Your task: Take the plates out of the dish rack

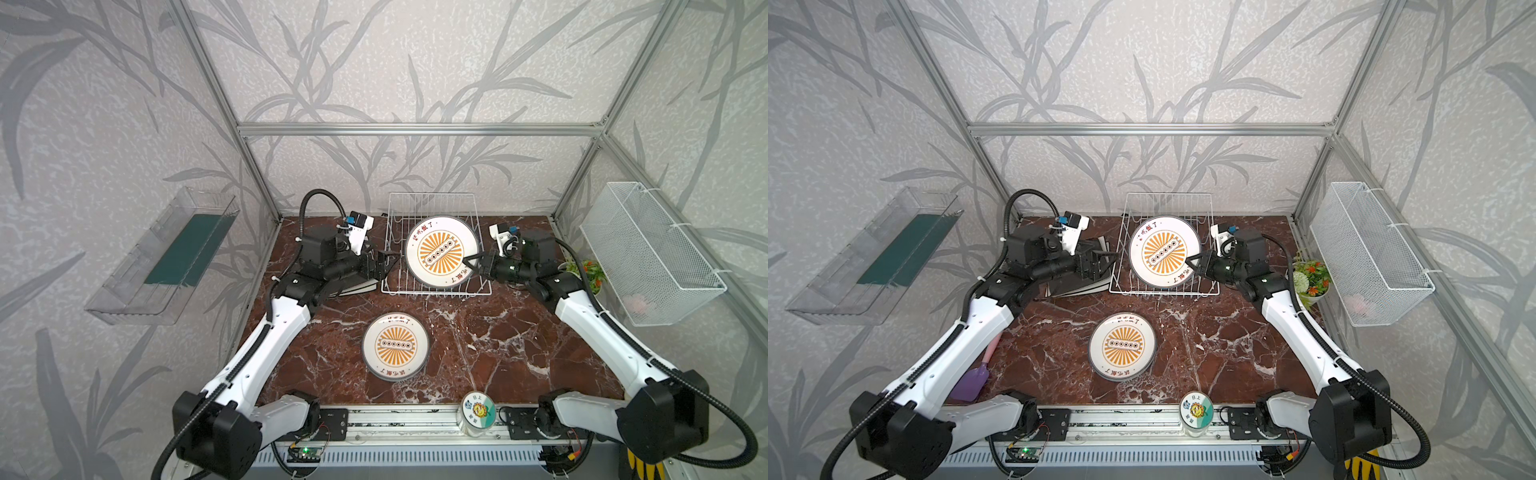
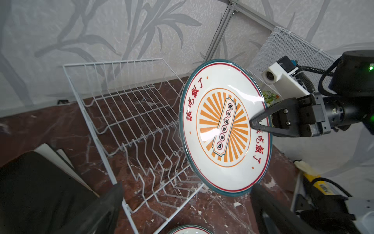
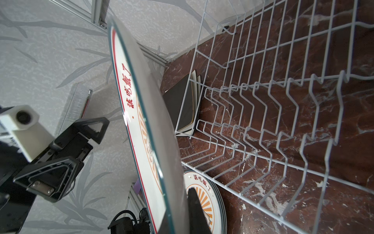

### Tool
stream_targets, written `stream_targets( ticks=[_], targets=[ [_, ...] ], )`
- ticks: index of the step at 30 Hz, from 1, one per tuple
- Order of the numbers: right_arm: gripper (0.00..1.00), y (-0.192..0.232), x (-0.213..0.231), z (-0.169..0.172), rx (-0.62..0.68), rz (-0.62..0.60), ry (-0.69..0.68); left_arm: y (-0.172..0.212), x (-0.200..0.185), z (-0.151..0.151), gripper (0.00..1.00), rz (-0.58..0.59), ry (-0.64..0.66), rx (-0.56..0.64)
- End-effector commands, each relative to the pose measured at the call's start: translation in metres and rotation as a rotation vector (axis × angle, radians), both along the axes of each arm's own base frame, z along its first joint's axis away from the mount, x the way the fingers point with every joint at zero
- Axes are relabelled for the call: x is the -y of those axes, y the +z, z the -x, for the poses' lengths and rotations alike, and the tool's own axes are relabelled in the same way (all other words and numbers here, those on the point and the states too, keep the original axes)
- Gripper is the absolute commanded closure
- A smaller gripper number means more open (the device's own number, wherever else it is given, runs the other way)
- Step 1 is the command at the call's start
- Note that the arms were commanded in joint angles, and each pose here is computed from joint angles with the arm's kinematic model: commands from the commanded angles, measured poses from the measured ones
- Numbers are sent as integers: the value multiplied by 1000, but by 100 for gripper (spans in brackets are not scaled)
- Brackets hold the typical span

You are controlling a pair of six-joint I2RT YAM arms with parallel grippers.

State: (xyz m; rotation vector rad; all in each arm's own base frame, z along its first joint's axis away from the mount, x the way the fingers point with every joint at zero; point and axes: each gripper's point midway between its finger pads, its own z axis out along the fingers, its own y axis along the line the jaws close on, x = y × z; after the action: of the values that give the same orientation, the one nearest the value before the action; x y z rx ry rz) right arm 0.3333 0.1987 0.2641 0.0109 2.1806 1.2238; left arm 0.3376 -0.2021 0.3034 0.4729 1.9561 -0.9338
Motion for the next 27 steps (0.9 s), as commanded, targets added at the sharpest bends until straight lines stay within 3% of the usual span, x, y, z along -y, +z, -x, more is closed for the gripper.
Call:
stream_targets(
  ticks=[1,15,23,27],
  targets=[
    [100,30,-8,7,177,-29,88,14,26,13,2,150,-174,-135],
    [100,23,-24,11,185,-48,175,-11,53,7,5,97,-279,-240],
    [100,17,-30,13,178,-52,201,-17,61,11,17,82,-304,-249],
    [100,16,-35,15,172,-67,229,-19,63,13,30,80,-314,-257]
  ],
)
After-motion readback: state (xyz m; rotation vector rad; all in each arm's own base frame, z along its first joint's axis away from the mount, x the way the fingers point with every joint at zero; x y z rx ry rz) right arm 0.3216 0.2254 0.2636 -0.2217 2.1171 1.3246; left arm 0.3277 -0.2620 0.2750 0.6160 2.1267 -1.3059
